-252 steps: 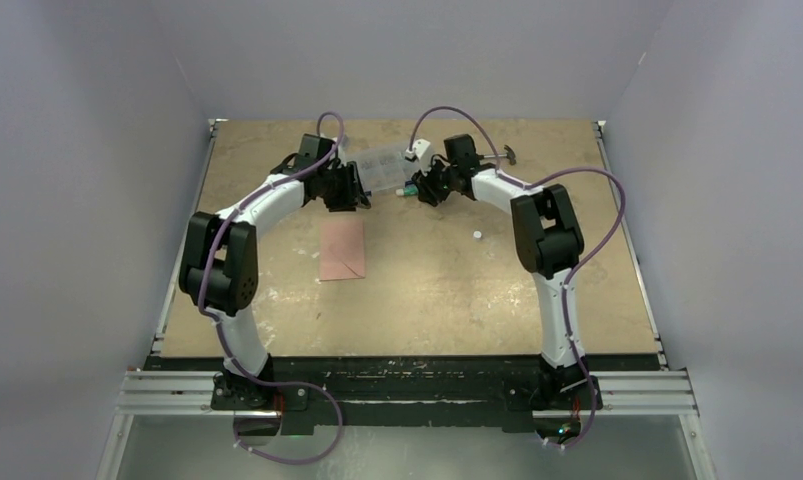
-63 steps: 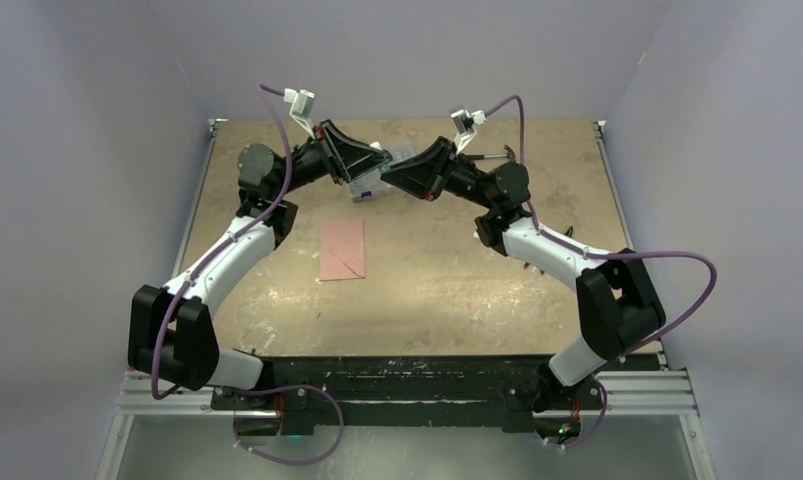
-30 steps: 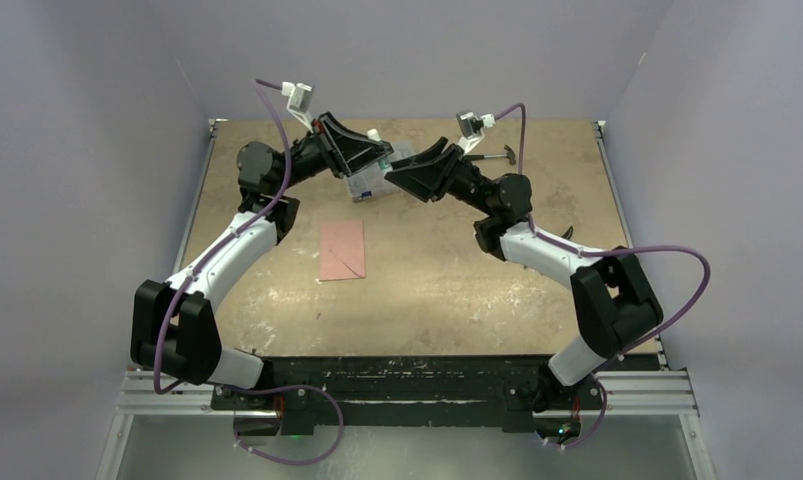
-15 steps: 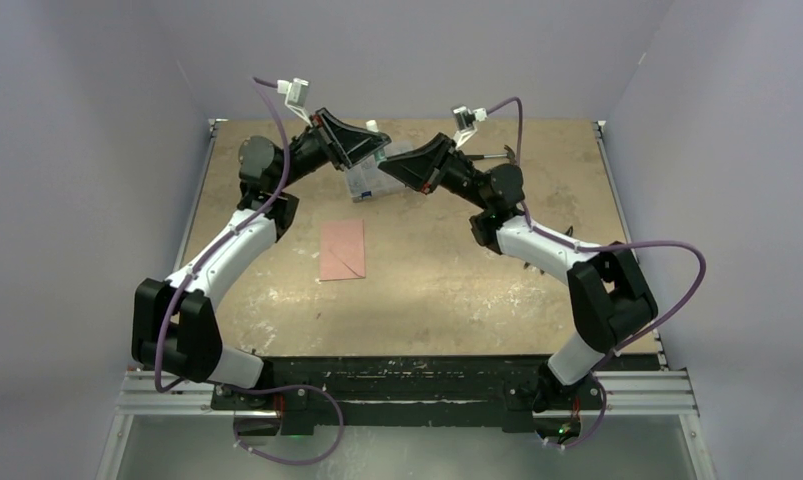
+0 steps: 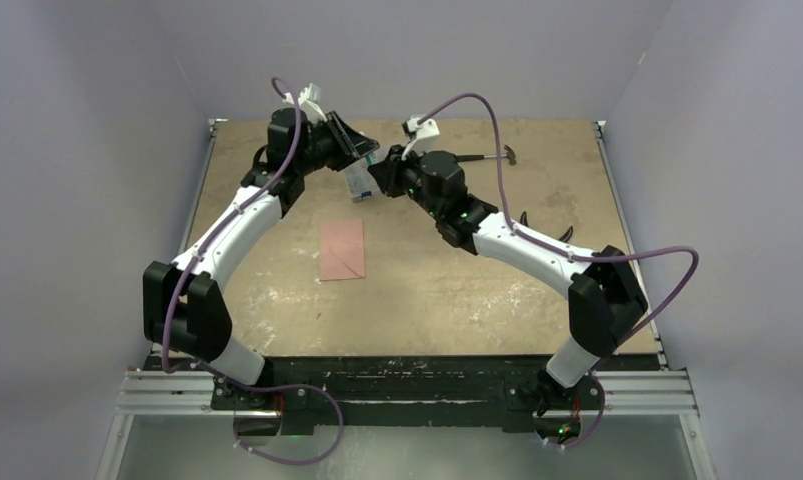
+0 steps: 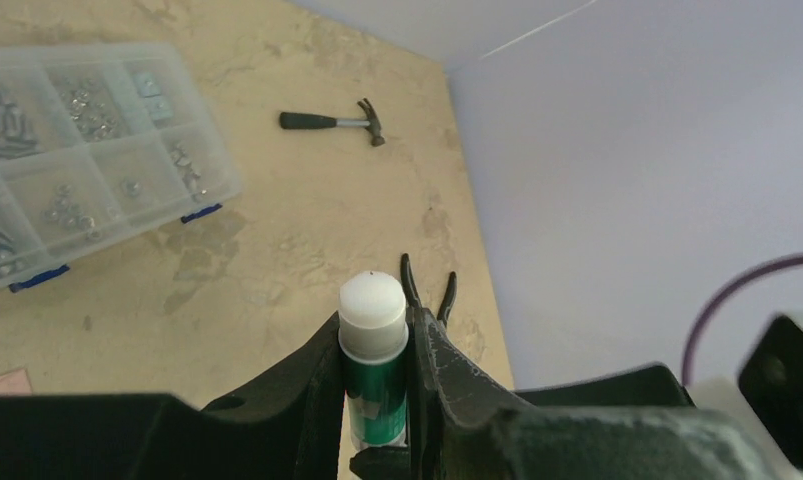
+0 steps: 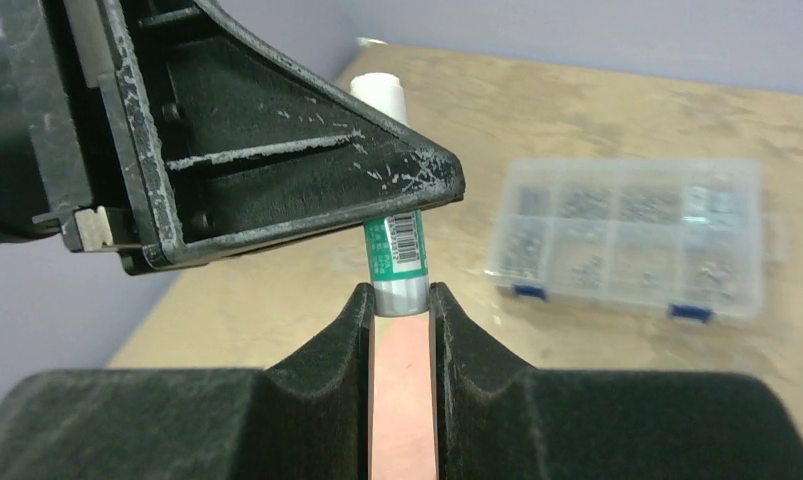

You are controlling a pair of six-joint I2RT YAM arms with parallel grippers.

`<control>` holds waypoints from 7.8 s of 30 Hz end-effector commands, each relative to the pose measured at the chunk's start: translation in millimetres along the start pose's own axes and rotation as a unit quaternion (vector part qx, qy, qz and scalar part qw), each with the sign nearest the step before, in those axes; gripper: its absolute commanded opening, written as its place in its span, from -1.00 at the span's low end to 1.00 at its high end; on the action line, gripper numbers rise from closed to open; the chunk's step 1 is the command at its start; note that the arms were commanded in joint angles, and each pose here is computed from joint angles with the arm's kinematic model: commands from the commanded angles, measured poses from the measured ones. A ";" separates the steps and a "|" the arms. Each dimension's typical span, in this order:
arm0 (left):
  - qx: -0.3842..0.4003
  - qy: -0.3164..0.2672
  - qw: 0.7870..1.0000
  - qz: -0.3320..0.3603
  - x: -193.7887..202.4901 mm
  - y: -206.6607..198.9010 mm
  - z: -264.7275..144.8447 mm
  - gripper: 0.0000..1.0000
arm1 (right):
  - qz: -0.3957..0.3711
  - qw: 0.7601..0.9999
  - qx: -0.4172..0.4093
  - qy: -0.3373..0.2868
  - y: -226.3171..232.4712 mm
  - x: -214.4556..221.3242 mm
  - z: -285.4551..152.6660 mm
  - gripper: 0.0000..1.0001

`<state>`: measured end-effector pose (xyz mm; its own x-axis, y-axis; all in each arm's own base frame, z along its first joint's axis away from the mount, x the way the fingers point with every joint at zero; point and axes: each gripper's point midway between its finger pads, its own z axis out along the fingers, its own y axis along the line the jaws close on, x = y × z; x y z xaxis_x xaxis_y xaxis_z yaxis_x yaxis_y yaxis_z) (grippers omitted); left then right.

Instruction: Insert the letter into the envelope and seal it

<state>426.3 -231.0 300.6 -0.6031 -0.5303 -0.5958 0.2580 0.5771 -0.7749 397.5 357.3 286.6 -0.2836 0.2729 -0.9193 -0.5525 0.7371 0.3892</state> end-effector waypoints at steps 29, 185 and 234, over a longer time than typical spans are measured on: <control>0.230 -0.001 0.973 0.036 -17.7 -110.0 -42.5 -1.00 | 0.444 0.855 -0.255 -0.082 53.2 -87.3 -95.9 0.32; 0.026 0.000 0.999 0.022 -36.8 -63.1 -47.5 -1.00 | 0.033 0.993 -0.071 -0.092 58.9 -137.1 -50.4 0.16; 0.427 -0.022 0.870 0.244 -18.2 -202.0 -143.2 -1.00 | 0.164 0.846 -0.491 -0.131 143.4 -132.2 -148.5 0.10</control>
<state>280.5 -250.4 490.4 -0.2654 -0.3624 -0.8934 0.9476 0.0728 -0.3110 262.4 345.2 451.4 -0.4835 0.5570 -0.6752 -0.8641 -0.1806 0.4698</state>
